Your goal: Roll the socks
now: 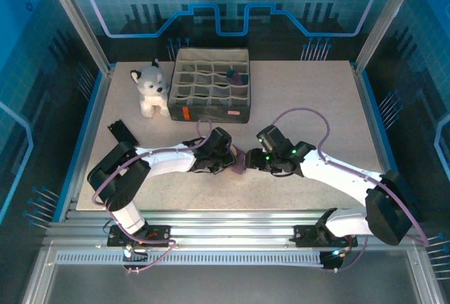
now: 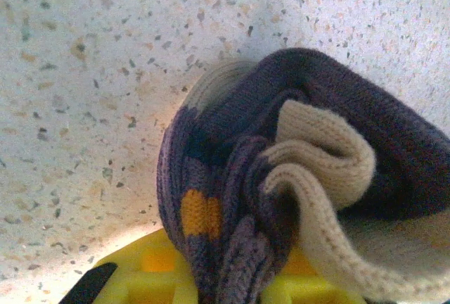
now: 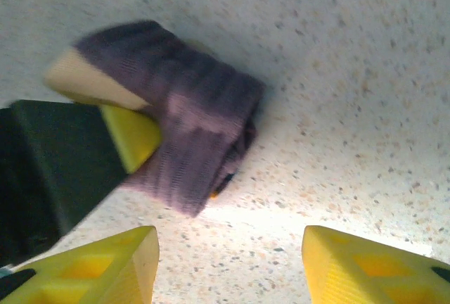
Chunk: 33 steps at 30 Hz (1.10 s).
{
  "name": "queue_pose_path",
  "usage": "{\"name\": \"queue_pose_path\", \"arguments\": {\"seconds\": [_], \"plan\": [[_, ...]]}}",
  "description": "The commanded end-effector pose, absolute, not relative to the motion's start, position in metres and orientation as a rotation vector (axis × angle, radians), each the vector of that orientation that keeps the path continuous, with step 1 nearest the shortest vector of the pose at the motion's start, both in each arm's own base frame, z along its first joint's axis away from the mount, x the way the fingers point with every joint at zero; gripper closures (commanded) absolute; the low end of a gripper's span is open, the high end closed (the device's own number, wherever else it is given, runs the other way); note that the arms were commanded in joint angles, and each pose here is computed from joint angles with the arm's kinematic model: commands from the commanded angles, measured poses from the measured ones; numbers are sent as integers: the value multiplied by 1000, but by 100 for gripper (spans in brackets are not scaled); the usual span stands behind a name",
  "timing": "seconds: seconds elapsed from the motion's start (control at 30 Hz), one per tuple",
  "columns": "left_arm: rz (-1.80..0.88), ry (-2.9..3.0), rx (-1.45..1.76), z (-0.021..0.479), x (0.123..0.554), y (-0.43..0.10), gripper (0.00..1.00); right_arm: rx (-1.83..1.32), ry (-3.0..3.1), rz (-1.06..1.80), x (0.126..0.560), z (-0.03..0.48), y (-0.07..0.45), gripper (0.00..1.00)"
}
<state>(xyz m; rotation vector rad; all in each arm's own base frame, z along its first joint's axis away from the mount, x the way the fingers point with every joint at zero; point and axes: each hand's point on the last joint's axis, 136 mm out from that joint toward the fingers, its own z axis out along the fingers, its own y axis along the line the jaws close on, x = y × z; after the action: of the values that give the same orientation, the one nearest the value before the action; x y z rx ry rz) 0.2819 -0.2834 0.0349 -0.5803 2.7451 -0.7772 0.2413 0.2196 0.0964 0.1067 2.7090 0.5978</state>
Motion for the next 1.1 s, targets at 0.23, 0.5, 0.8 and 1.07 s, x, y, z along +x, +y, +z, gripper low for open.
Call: {"name": "queue_pose_path", "arguments": {"seconds": [0.23, 0.5, 0.8, 1.07], "plan": [[-710, 3095, 83, 11, 261, -268, 99, -113, 2720, 647, 264, 107, 236, 46], [-837, 3118, 317, 18, 260, -262, 95, -175, 2815, 564, 275, 62, 244, 51], [-905, 3076, 486, 28, 263, -261, 96, -192, 2844, 535, 279, 42, 246, 57], [-966, 3018, 434, 42, 281, -265, 84, -185, 2904, 561, 270, 17, 248, 69]]}}
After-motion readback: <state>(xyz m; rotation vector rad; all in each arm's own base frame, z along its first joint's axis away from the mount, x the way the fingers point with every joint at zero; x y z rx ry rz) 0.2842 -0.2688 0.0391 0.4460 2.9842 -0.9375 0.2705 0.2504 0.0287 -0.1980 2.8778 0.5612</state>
